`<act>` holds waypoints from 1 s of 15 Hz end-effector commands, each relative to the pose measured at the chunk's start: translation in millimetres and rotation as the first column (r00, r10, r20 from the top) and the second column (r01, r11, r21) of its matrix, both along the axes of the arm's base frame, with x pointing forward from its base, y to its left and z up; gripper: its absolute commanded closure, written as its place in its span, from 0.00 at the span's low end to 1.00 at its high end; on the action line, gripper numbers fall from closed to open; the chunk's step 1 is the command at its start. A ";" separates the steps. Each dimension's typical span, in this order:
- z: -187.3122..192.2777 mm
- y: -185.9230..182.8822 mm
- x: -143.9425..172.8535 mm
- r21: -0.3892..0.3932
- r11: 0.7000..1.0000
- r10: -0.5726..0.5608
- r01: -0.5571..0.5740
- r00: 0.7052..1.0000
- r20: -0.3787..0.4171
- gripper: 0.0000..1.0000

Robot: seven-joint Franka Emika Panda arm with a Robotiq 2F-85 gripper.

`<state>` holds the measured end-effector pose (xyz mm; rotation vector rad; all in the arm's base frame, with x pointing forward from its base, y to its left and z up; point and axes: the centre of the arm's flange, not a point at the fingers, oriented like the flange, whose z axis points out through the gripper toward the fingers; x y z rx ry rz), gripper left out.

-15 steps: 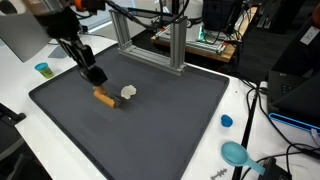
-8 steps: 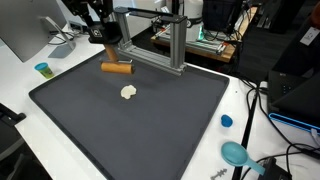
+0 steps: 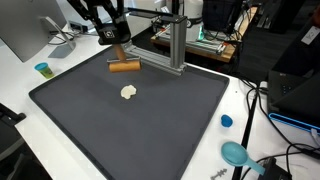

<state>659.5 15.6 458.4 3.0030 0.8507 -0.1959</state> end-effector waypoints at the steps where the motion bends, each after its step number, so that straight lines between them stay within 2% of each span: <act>1: 11.1 -27.7 -25.5 0.044 0.980 0.196 -0.195 0.980 -0.018 0.79; 4: 4.5 -40.8 -32.3 0.064 0.935 0.352 -0.349 0.935 -0.033 0.79; 7: -13.2 -47.4 -39.5 0.082 0.869 0.494 -0.489 0.866 -0.070 0.79; 8: -20.2 -48.0 -41.0 0.073 0.856 0.516 -0.511 0.853 -0.079 0.79; 9: -26.4 -47.4 -41.3 0.073 0.861 0.508 -0.504 0.858 -0.078 0.79; 10: -31.4 -47.3 -36.2 0.115 0.898 0.436 -0.424 0.893 -0.112 0.79; 11: -30.6 -45.2 -27.3 0.096 0.885 0.463 -0.455 0.882 -0.092 0.54; 14: -39.7 -46.9 -29.2 0.104 0.893 0.449 -0.438 0.887 -0.111 0.54; 15: -37.4 -43.9 -34.8 0.095 0.878 0.477 -0.470 0.876 -0.071 0.79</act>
